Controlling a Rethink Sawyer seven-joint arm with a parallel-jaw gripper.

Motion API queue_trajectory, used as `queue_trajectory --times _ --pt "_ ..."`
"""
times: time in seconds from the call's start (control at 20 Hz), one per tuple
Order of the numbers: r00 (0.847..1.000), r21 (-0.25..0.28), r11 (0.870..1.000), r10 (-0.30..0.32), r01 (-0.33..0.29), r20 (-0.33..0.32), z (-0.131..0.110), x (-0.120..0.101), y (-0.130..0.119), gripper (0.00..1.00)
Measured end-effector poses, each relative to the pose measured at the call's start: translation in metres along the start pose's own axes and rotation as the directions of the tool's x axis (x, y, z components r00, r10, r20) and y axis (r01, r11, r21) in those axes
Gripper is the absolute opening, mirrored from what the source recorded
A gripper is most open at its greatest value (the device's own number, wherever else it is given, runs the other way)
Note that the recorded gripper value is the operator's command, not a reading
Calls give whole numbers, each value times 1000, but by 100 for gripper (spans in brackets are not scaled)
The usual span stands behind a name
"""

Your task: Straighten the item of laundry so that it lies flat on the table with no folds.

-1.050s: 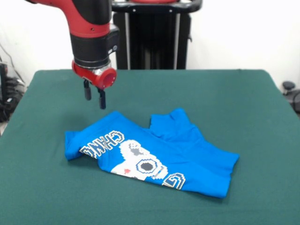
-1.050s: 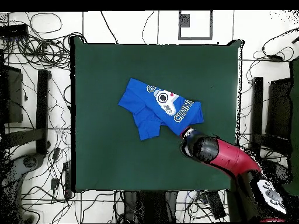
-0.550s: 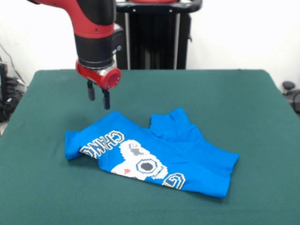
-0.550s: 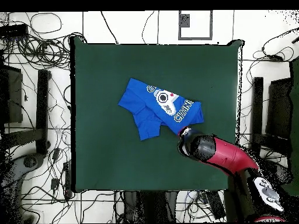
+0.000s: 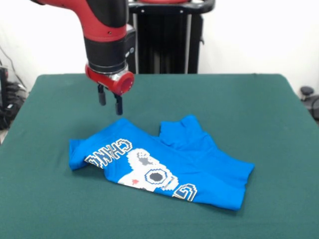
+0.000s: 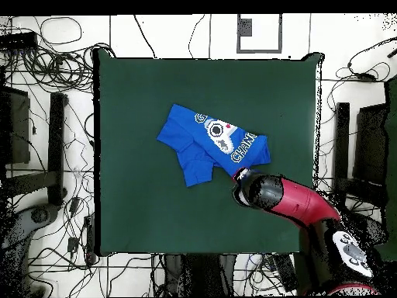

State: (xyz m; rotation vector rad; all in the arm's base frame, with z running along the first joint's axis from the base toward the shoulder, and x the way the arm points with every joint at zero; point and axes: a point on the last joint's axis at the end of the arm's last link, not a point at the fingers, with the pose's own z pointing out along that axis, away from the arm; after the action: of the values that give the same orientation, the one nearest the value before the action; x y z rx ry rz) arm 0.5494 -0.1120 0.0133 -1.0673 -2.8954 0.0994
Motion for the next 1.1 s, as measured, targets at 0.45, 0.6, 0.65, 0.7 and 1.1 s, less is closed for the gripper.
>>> queue_trajectory --times 0.45,0.6,0.65,0.7,1.1 --pt "1000 2 1000 3 -3 9 -5 -15 2 100" --pt "1000 5 1000 4 -4 6 -7 -19 3 100" --pt "1000 6 1000 4 -4 5 -8 -20 3 100" --pt "1000 8 1000 5 -5 2 -9 -22 3 100" --pt "1000 15 1000 -2 2 4 -18 -36 11 100"
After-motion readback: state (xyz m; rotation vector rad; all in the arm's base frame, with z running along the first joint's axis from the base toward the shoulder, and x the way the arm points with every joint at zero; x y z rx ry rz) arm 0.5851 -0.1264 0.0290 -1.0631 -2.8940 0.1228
